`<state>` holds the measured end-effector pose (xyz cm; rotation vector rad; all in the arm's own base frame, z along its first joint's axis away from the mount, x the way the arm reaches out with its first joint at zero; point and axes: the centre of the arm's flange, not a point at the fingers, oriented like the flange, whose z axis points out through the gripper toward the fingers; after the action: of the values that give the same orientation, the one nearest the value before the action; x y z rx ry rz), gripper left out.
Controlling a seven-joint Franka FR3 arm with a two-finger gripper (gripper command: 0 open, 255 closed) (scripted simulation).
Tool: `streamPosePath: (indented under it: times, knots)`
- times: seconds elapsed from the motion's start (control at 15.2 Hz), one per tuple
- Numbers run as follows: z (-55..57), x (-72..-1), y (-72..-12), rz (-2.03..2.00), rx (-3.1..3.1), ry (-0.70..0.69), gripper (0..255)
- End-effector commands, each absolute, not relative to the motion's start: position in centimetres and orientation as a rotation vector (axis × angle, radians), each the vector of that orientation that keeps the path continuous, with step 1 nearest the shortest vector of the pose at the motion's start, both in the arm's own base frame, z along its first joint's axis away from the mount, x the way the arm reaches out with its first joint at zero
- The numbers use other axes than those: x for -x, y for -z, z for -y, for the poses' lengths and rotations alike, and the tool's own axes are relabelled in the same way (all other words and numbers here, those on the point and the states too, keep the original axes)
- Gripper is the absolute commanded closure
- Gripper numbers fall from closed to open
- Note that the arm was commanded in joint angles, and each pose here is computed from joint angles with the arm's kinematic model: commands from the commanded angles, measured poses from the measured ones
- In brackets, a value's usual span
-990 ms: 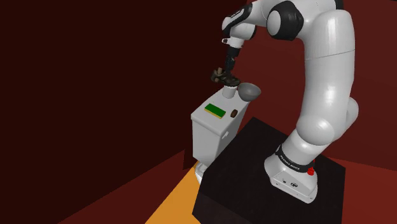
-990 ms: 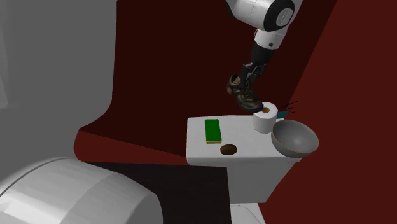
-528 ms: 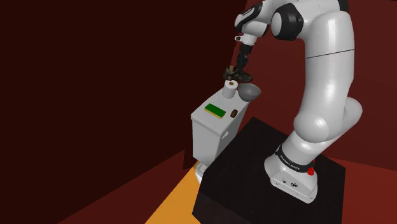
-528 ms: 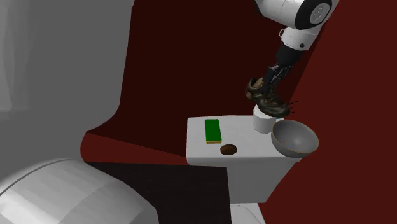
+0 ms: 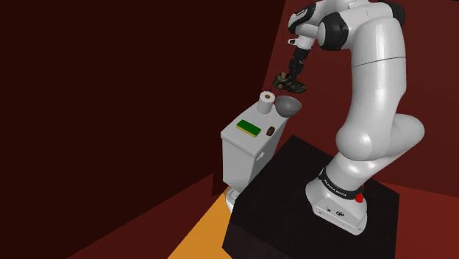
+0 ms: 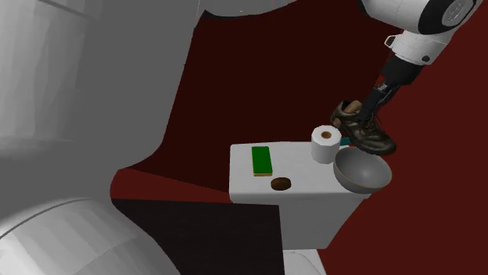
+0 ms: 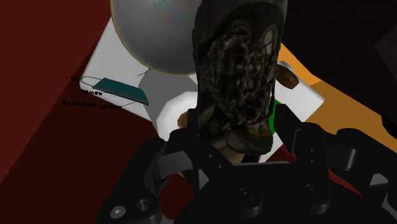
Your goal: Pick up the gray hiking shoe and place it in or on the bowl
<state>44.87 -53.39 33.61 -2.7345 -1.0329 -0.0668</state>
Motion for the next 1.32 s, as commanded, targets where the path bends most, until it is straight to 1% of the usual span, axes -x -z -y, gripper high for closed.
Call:
streamPosePath:
  times: [0.0, 0.13, 1.25]
  knots:
    - [55.7, -43.5, -34.1, 1.035, 2.735, 0.067, 255]
    - [57.9, -42.1, -34.5, 1.035, 2.735, 0.067, 255]
    - [57.9, -42.1, -25.6, 1.035, 2.735, 0.067, 255]
